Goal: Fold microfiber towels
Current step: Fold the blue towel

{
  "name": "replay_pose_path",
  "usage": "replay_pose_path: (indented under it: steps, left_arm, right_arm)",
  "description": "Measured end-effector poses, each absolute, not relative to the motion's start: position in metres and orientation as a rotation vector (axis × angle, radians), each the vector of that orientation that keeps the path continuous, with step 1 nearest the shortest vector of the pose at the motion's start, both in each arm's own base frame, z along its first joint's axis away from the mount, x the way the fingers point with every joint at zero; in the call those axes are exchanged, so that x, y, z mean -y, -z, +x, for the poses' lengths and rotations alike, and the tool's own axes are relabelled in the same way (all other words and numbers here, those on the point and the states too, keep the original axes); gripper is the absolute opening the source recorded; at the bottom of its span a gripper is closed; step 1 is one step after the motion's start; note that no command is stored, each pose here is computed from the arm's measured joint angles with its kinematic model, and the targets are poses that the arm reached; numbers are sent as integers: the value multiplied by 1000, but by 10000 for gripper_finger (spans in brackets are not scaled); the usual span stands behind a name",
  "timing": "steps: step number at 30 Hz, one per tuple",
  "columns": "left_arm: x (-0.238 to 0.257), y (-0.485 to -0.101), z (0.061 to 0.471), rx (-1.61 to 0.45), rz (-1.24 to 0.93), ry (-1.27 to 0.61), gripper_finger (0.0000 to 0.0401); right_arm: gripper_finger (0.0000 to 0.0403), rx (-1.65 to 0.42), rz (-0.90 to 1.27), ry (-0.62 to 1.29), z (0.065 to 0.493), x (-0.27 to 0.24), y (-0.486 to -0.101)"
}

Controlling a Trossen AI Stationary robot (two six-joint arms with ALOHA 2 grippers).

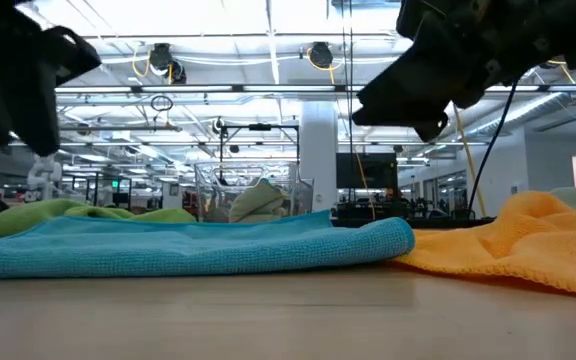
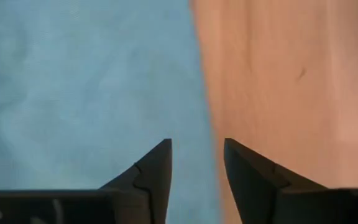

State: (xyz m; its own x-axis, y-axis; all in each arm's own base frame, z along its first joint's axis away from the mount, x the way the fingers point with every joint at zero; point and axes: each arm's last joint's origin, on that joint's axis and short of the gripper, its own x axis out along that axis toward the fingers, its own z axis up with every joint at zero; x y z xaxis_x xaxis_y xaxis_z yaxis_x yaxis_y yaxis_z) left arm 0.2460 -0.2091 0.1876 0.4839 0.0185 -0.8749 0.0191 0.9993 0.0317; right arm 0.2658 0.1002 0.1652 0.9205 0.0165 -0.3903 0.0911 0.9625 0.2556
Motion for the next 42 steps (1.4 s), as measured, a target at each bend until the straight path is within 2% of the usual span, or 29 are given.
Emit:
replay_pose_path:
  steps: [4, 9, 13, 23, 27, 32, 42]
  left_arm:
    - [219, -184, 226, -1135, 210, 72, 183]
    - [232, -180, 203, -1184, 302, 123, 229]
    - [242, -172, 196, -1182, 379, 161, 234]
    - [241, -150, 202, -1229, 408, 79, 155]
    - [239, -148, 205, -1246, 391, 69, 101]
    - [234, -152, 211, -1245, 360, 73, 13]
    - [212, -185, 225, -1151, 295, 45, 6]
  right_arm:
    - [135, -418, 304, 57, 268, -107, -153]
    - [135, -441, 314, 68, 277, -109, -144]
    - [135, -427, 278, 58, 293, -114, -147]
    - [135, -406, 219, -9, 336, -127, -158]
    - [134, -384, 213, -37, 349, -133, -163]
    - [134, -364, 201, -43, 363, -139, -165]
    - [138, -381, 194, -136, 397, -162, -149]
